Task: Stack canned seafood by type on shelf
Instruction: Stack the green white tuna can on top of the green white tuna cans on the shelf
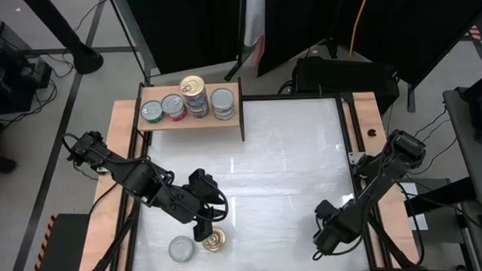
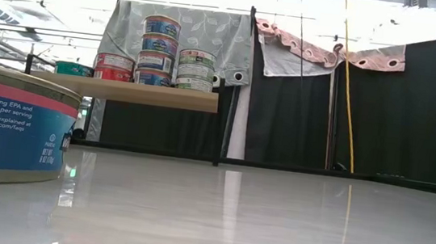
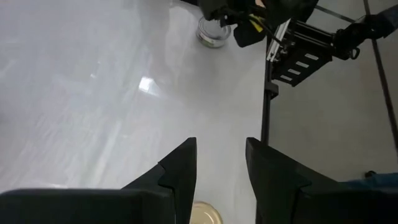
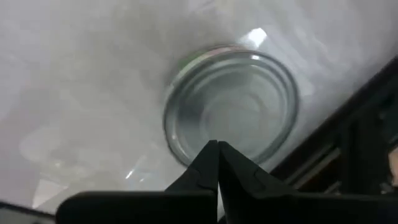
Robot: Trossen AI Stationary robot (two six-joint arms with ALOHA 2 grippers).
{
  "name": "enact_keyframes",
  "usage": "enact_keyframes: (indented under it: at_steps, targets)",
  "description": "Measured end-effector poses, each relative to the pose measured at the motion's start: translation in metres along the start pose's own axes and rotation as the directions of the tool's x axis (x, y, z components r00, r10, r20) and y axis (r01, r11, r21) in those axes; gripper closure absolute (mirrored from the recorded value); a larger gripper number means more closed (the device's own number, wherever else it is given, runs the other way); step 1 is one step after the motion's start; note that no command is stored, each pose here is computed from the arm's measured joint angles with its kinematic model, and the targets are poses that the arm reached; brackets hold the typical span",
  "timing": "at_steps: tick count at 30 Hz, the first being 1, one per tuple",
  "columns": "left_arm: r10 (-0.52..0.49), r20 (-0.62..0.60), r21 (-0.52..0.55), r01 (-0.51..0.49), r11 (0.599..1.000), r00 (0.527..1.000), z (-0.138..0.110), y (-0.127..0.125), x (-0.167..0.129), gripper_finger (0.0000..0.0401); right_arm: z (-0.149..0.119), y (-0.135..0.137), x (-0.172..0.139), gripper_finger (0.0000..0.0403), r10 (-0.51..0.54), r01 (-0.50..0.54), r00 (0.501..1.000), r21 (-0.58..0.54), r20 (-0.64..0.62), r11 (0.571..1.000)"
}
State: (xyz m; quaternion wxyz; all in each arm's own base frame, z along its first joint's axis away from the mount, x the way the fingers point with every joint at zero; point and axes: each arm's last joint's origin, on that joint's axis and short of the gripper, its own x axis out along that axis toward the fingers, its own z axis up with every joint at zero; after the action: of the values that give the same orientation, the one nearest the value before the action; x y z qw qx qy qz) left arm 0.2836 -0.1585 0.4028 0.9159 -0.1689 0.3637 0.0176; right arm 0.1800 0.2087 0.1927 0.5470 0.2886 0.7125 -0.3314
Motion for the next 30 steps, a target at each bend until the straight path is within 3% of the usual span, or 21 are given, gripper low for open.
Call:
enact_keyframes:
  at_steps: [6, 30]
  targets:
    - [0.015, 0.007, 0.011, -0.015, 1.0, 1.0, 0.004, 0.005, 0.002, 0.0263, 0.002, 0.006, 0.018, 0.0403, 0.101, -0.101, 0.994, 0.014, -0.027, 0.995]
    - [0.0, 0.008, 0.007, 0.0, 1.0, 1.0, 0.004, 0.004, 0.002, 0.0263, 0.0, 0.013, 0.005, 0.0403, 0.125, -0.127, 0.992, 0.073, 0.033, 0.989]
